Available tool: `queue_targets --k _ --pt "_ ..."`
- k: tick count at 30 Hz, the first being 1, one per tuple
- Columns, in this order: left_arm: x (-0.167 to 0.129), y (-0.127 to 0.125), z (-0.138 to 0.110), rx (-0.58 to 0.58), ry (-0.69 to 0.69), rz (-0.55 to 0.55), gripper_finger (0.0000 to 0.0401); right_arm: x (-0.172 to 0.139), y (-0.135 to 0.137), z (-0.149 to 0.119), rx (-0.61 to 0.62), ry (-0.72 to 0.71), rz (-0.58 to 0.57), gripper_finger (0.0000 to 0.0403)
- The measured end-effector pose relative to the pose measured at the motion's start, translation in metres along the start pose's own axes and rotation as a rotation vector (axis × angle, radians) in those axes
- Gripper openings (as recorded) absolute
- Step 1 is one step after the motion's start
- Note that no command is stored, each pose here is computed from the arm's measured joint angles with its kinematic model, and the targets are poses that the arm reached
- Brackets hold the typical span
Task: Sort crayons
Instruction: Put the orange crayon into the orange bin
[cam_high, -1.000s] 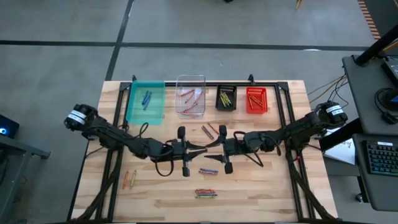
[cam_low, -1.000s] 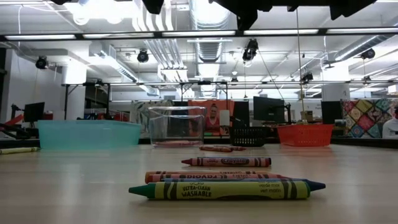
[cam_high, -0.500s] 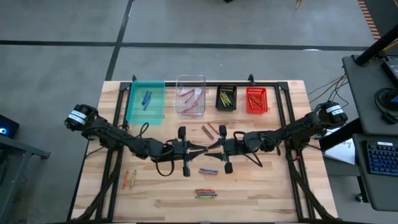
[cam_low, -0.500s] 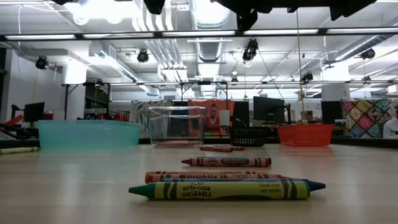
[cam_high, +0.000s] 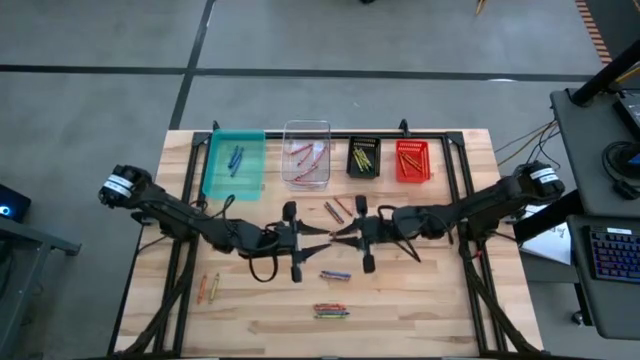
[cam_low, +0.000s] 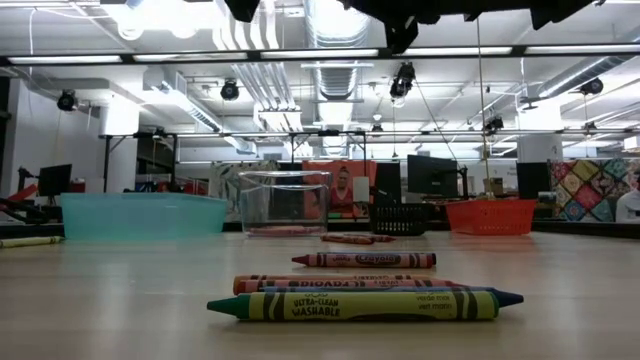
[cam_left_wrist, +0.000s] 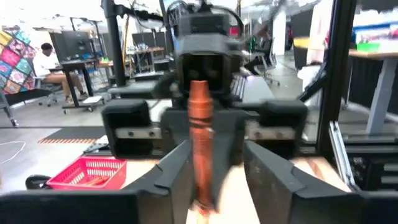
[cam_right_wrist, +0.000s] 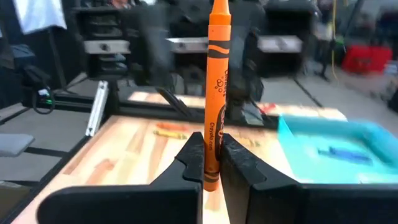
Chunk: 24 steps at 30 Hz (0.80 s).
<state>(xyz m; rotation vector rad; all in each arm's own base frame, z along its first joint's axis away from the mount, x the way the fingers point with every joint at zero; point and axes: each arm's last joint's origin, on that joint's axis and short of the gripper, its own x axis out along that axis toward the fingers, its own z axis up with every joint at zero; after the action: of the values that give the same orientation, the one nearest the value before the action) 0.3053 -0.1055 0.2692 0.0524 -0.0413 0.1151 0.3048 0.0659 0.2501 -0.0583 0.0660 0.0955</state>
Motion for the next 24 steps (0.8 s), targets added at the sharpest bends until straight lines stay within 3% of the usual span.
queue_targets --k 4,7,12,20,24 --pt "-0.009 0.006 0.008 0.023 0.044 0.021 0.0148 -0.011 -0.024 0.003 0.036 0.090 -0.083 0.0016" --pt "-0.017 0.012 0.016 0.038 0.075 0.078 0.0157 -0.021 -0.052 0.002 0.072 0.175 -0.233 0.0016" --pt "-0.030 0.022 0.027 0.020 0.100 0.176 0.0160 -0.043 -0.114 -0.009 0.162 0.388 -0.492 0.0016" --pt "-0.035 0.025 0.031 0.027 0.111 0.177 0.0160 -0.083 -0.207 -0.023 0.285 0.780 -0.800 0.0015" --pt "-0.035 0.026 0.030 0.044 0.124 0.177 0.0160 -0.109 -0.240 -0.026 0.467 0.897 -0.929 0.0015"
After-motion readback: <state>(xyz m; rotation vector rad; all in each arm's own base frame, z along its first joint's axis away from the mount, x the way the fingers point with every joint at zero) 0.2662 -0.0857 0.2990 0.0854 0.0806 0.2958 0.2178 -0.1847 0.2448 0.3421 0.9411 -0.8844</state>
